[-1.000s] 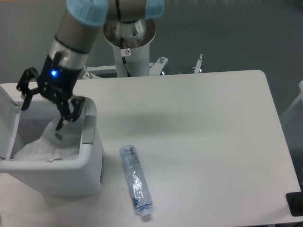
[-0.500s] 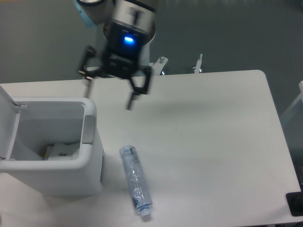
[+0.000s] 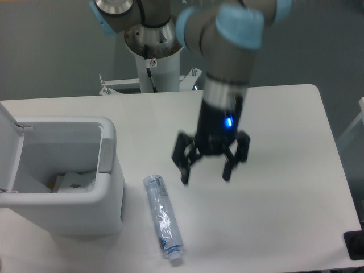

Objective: Place the trash in the trash can
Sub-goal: 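Open the gripper, rise out of the bin, move toward the bottle, then lower the gripper over the clear water bottle and close on it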

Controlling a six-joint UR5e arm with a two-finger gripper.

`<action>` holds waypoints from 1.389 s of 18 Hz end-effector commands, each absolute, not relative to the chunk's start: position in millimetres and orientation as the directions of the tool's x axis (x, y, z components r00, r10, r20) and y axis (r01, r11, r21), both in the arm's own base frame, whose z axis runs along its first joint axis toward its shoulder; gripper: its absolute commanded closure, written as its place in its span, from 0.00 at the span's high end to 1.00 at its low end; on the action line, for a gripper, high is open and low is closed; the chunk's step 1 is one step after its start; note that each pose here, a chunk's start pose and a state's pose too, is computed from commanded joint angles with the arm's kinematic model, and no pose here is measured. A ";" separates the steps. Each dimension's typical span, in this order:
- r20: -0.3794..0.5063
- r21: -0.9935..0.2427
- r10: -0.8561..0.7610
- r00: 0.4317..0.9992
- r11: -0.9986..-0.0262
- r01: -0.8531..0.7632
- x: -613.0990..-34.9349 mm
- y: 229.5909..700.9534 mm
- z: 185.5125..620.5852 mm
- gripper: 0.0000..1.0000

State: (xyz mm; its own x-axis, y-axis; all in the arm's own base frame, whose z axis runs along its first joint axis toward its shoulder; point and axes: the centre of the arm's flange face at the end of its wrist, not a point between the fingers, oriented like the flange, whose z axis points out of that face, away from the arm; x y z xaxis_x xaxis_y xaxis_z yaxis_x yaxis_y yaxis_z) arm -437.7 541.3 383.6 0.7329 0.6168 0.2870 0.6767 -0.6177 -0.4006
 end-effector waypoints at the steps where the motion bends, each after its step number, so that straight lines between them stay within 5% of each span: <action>1: 0.280 -0.381 0.614 0.738 -0.635 0.673 -434.8 549.4 369.2 1.00; 11: 0.085 -0.245 0.610 0.788 -0.754 0.610 -417.1 624.4 248.5 1.00; 25: -0.005 -0.197 0.565 0.825 -0.809 0.553 -379.0 656.2 207.7 1.00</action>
State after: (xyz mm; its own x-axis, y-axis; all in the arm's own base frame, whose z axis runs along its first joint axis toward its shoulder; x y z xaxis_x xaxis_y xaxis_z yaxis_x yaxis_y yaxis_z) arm -379.0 656.2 207.7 0.8251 0.5649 -0.0048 0.5531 -0.8095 -0.1971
